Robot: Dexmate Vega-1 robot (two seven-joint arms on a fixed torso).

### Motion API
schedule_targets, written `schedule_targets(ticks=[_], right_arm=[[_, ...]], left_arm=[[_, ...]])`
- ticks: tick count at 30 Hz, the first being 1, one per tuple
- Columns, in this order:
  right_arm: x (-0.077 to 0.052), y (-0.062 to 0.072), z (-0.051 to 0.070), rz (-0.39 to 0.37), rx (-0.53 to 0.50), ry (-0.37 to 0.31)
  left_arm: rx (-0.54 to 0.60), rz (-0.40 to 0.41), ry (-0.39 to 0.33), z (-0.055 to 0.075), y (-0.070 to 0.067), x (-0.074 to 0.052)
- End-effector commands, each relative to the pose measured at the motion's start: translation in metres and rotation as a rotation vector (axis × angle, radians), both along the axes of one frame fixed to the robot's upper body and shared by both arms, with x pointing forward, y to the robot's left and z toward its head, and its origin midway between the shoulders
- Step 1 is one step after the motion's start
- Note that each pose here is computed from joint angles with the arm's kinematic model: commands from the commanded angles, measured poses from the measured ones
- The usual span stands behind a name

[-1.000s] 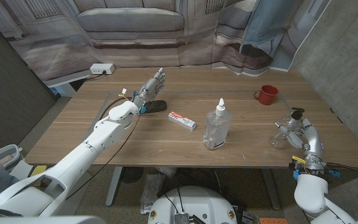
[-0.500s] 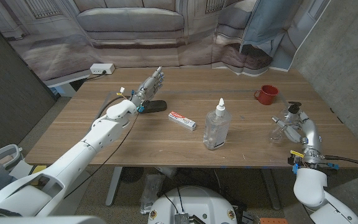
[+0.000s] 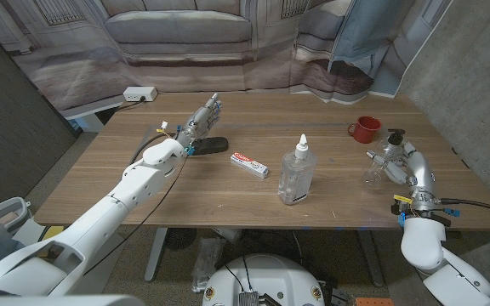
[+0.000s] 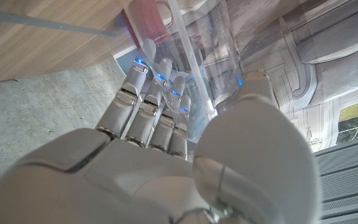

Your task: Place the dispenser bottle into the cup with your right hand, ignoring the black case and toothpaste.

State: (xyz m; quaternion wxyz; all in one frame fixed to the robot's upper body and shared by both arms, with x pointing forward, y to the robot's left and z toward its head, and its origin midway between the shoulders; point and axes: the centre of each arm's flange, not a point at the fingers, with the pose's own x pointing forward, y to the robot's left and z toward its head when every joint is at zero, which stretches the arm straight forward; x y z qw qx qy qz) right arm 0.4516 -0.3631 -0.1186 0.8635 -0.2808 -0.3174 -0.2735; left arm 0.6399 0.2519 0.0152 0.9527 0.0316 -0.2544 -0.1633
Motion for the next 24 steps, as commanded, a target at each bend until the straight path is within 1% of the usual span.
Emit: schedule_targets(ticks=[1, 11, 21, 24], right_arm=[[0.005, 0.001, 0.016, 0.013, -0.017, -0.001], [0.006, -0.004, 0.024, 0.022, -0.024, -0.007], [-0.001, -0.007, 0.034, 0.019, -0.032, -0.017], [-0.004, -0.007, 0.039, 0.016, -0.041, -0.028]], left_arm=[[-0.019, 0.006, -0.011, -0.001, 0.004, -0.002], [-0.013, 0.019, -0.016, 0.002, 0.004, -0.006], [-0.016, 0.018, -0.015, 0.001, 0.003, -0.006], [-0.018, 0.016, -0.014, 0.000, 0.003, -0.005]])
